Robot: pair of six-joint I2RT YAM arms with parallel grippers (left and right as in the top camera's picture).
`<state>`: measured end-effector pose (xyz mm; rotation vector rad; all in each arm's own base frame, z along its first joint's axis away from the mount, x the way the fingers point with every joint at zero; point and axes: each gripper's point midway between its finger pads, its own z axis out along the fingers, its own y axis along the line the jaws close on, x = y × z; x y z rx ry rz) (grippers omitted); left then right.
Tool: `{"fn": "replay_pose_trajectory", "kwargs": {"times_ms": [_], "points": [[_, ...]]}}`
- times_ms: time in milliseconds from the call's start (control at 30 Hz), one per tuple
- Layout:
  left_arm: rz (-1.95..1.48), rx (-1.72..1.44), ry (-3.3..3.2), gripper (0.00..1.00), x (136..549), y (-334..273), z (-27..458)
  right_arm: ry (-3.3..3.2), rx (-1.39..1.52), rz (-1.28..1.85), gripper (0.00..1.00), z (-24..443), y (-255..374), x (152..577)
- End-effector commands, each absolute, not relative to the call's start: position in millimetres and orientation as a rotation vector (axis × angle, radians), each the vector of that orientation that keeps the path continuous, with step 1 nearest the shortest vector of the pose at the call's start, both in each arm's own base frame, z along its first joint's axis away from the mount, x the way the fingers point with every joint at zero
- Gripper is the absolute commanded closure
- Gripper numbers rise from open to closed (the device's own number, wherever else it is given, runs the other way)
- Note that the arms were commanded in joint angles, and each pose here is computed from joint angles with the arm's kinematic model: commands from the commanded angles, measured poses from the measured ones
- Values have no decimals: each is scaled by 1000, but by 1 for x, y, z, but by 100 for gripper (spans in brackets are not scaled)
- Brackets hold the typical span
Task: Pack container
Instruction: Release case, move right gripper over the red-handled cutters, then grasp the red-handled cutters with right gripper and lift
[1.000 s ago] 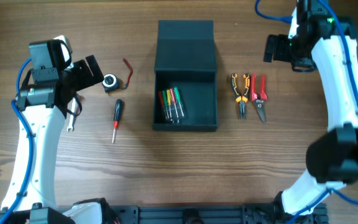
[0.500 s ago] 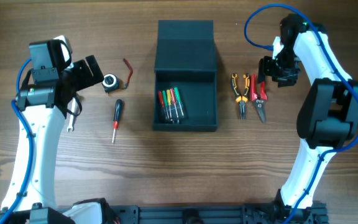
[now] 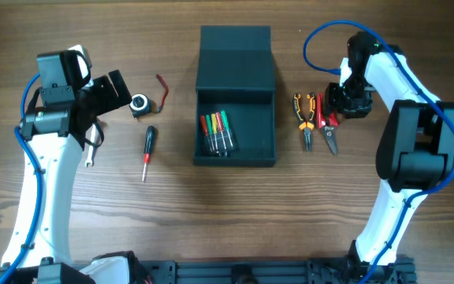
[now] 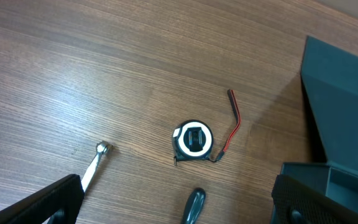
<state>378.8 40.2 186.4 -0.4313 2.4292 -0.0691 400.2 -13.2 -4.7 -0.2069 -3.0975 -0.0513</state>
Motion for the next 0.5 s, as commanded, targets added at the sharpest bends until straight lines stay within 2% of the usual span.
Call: {"fn": "replay_pose_trajectory", "kwargs": {"times_ms": [0, 67, 167, 267, 367, 467], "points": [[-76, -410, 2413, 0, 383, 41, 194, -3005, -230, -57, 49, -32, -9, 377], [-76, -410, 2413, 0, 383, 41, 194, -3006, -230, -57, 55, -32, -9, 377], [-76, -410, 2413, 0, 383, 41, 194, -3008, -226, -56, 59, -32, -9, 377], [-76, -410, 2413, 0, 383, 41, 194, -3014, -227, -46, 74, -32, -11, 379], [-76, -410, 2413, 0, 383, 41, 194, -3017, -227, -46, 82, -32, -11, 380], [-76, -410, 2412, 0, 383, 41, 194, -3018, -227, -46, 86, -32, -11, 380]]}}
